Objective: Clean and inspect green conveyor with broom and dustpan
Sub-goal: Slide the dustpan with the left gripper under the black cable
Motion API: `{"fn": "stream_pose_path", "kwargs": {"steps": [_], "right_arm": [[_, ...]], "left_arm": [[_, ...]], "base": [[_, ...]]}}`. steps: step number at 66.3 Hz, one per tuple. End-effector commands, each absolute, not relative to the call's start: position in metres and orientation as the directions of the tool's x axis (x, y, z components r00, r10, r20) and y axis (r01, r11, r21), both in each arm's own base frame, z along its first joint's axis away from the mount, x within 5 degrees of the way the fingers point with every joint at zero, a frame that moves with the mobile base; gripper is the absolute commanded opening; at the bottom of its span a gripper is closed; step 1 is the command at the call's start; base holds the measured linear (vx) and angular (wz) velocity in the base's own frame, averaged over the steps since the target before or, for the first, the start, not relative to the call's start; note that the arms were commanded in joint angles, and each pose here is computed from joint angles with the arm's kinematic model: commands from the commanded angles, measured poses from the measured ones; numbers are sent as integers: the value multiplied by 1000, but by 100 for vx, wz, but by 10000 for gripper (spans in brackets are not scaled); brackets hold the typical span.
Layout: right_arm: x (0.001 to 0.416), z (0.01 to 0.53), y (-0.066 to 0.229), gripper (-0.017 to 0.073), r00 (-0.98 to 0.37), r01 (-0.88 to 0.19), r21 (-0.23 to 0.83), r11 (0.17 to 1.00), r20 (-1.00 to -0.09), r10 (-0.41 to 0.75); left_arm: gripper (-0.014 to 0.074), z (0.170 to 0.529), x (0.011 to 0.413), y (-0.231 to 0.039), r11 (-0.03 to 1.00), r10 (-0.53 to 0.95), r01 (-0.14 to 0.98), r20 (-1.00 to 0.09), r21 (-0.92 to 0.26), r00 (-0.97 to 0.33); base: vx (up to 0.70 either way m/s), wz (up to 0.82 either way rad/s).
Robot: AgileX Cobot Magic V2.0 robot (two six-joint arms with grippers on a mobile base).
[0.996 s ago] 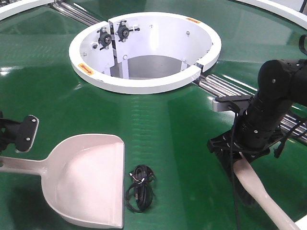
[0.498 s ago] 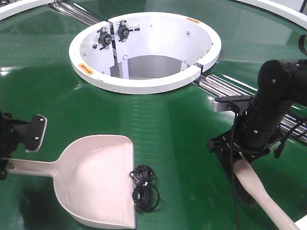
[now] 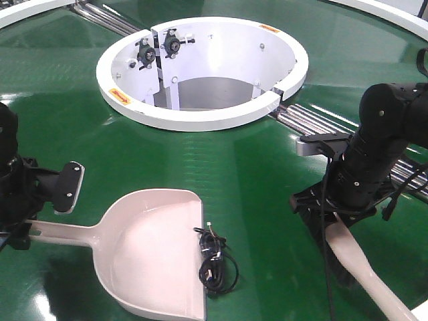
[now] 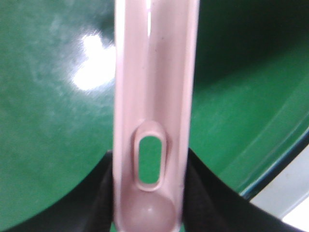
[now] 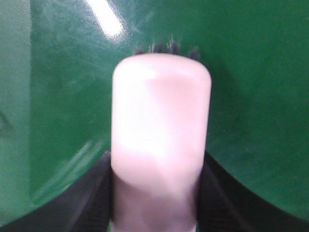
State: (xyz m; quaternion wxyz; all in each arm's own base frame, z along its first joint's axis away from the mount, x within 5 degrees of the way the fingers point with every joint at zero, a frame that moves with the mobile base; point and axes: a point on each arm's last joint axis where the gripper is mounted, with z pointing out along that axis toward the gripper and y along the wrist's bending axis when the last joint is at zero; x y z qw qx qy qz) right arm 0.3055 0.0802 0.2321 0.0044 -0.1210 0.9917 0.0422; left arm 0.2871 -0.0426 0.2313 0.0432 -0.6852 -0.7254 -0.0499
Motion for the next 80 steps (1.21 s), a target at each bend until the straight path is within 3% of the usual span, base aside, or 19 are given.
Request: {"fn": "stream_pose_path", "kwargs": {"steps": [1, 80], "right_arm": [[304, 253, 79, -6, -966, -249, 88, 965, -90, -241], [304, 253, 79, -6, -967, -247, 89, 965, -90, -239]], "left_arm": [[-22, 245, 287, -51, 61, 995, 997, 74, 57, -65], [-22, 245, 287, -52, 64, 996, 996, 65, 60, -68]], "base": [[0, 0], [0, 0]]}}
